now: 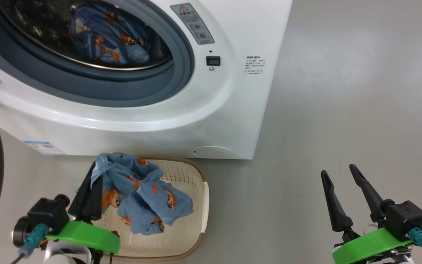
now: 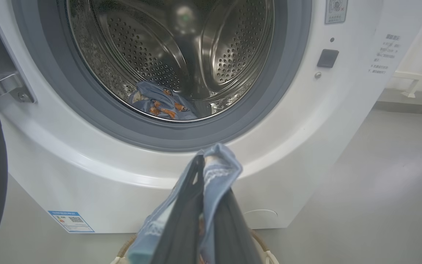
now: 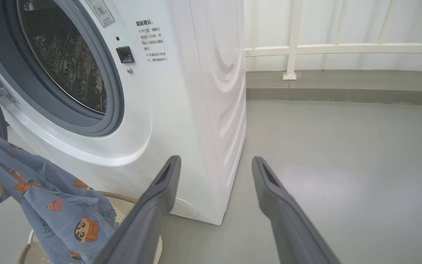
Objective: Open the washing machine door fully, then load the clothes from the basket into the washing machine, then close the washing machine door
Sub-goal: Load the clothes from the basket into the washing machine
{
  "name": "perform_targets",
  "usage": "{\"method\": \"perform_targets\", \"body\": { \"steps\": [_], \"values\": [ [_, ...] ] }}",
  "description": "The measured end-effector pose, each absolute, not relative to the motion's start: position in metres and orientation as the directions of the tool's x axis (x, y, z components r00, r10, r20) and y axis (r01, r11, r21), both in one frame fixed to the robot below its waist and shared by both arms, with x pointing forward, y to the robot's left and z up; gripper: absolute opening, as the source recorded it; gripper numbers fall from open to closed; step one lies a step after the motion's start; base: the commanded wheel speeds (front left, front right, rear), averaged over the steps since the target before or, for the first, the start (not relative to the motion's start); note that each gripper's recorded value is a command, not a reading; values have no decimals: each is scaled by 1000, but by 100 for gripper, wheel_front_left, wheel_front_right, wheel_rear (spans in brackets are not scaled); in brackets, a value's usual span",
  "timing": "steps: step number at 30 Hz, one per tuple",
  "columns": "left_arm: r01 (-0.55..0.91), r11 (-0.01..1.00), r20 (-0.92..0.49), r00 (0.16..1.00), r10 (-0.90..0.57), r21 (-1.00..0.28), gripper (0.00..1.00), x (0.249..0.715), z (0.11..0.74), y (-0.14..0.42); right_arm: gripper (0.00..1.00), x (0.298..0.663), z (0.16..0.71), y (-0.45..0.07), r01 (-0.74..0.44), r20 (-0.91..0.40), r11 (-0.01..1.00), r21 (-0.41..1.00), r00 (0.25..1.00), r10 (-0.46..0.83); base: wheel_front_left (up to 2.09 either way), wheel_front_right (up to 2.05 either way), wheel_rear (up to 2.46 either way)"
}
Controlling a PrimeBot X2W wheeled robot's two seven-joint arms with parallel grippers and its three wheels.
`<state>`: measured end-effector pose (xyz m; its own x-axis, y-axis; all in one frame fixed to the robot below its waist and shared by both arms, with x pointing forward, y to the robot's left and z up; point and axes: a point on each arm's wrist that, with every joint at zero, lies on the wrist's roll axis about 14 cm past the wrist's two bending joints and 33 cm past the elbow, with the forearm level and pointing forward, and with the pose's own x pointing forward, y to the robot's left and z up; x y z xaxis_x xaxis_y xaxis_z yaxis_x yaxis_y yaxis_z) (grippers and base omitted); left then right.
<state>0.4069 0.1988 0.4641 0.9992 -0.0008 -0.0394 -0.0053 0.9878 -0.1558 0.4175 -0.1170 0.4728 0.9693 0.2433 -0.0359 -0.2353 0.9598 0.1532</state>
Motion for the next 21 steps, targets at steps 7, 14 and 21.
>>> {"method": "perform_targets", "body": {
  "steps": [7,14,21],
  "values": [
    [-16,986,-7,1000,15,-165,0,394,475,199,100,414,483,-116,-238,-12,959,155,970,243,0,0,0],
    [-25,984,2,1000,26,-176,0,384,479,201,100,406,483,-118,-234,-13,960,157,971,238,0,0,0],
    [-24,979,26,999,30,-203,0,379,486,200,100,401,489,-119,-231,2,960,161,972,234,0,0,0]
  ]
}}
